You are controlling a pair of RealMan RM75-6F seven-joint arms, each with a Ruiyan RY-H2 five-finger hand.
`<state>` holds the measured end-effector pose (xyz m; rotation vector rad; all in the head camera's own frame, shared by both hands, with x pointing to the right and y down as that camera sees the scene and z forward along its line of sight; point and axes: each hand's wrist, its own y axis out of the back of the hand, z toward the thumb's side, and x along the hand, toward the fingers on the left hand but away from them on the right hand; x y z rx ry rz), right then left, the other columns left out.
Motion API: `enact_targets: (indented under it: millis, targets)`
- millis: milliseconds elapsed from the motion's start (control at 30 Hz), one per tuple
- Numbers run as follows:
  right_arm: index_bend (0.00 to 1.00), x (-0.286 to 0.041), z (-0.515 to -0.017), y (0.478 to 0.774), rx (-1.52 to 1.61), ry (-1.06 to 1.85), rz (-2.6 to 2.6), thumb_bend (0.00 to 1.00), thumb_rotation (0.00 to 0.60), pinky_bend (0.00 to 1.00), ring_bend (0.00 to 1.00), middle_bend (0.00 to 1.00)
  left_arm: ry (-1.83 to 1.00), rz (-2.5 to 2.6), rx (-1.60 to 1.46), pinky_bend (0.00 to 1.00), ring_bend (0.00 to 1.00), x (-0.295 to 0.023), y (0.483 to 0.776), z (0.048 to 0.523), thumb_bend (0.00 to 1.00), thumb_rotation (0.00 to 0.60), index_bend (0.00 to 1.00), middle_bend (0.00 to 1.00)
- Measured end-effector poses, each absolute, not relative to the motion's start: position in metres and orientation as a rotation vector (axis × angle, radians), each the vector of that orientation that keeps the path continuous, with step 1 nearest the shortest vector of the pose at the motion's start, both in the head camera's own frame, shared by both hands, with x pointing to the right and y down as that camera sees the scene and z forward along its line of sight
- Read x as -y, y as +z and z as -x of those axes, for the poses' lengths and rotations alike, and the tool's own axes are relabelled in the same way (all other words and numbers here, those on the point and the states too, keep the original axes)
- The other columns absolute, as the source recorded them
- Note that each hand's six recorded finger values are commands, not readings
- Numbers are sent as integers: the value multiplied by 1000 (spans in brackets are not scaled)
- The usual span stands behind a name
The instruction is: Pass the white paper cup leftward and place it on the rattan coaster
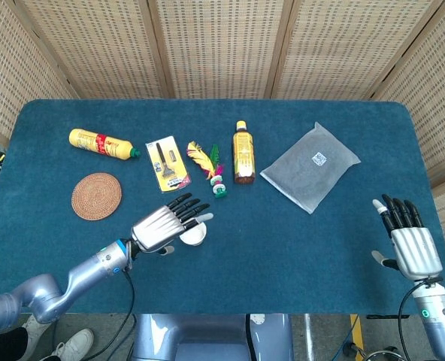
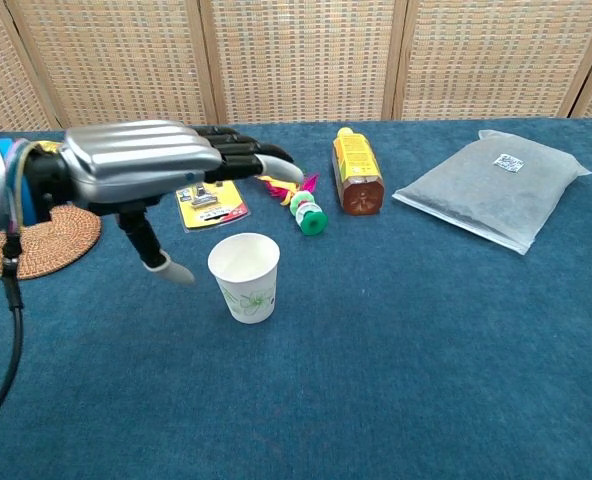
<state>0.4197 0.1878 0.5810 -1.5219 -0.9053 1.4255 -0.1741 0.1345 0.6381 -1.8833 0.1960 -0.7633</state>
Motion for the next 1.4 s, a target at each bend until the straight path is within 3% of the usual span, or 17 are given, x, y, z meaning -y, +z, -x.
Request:
enact_targets:
  millis: [267, 467, 600, 800, 1000, 1400]
  targets:
    - [42, -187, -426, 579, 921, 1447, 1497, 0, 600, 0, 0, 0, -733, 1891, -130, 189, 143, -137, 668, 143, 0, 600, 0, 1]
    - [43, -186, -431, 574, 947, 1449, 1471, 0, 600, 0, 0, 0, -719, 1876, -78, 274, 218, -140, 683, 136, 0, 600, 17, 66]
    - [43, -185, -432, 573, 955, 1449, 1465, 0, 600, 0, 0, 0, -724, 1876, -73, 380, 328, -140, 689, 135, 0, 600, 147, 185]
    - [43, -184, -434, 572, 967, 1446, 1453, 0, 600, 0, 0, 0, -721, 1850, -85, 438, 417, -138, 695, 136, 0, 600, 244, 291]
    - [43, -183, -433, 571, 976, 1438, 1447, 0, 600, 0, 0, 0, -728, 1810, -121, 535, 523, -131, 698, 140, 0, 600, 403, 418]
    - [44, -184, -432, 572, 973, 1437, 1445, 0, 600, 0, 0, 0, -766, 1773, -210, 538, 522, -109, 690, 159, 0, 600, 414, 419]
